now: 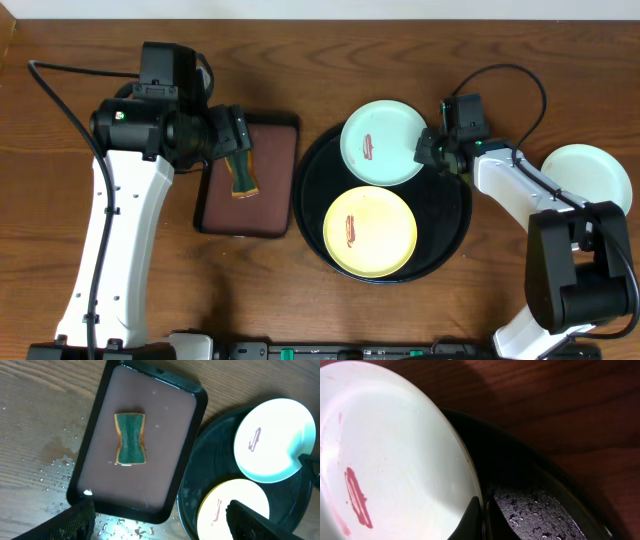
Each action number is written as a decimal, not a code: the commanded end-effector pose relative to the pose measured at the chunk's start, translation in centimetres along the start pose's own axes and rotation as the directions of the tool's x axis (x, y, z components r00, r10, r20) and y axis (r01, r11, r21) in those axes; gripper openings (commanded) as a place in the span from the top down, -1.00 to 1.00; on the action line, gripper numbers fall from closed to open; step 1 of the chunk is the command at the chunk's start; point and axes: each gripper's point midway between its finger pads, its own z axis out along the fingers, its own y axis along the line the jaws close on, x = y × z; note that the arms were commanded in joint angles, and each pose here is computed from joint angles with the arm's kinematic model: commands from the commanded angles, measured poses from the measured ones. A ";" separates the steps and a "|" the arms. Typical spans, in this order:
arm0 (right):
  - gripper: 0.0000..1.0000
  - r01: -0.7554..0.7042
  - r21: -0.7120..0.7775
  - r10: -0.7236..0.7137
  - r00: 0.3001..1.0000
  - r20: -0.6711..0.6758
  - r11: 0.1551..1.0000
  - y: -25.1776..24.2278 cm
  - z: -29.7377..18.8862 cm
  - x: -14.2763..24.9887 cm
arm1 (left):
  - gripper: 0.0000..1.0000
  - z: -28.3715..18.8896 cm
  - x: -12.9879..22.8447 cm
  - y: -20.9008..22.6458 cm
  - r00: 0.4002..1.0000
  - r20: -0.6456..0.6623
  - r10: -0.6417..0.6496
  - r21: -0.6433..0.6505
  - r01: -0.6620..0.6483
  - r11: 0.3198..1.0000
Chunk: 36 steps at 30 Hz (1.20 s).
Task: Clean dirty plates on tray and stack at the side
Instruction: 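Move the right gripper back to the second pale green plate, then lower the left gripper onto the sponge on the small tray and grasp it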
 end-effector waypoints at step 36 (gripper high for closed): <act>0.54 0.258 -0.031 -0.259 0.952 -0.165 0.966 0.7 -5.8 -2.6 | 0.35 21.6 5.2 6.2 0.894 -0.417 -0.167 -0.278 0.050 0.959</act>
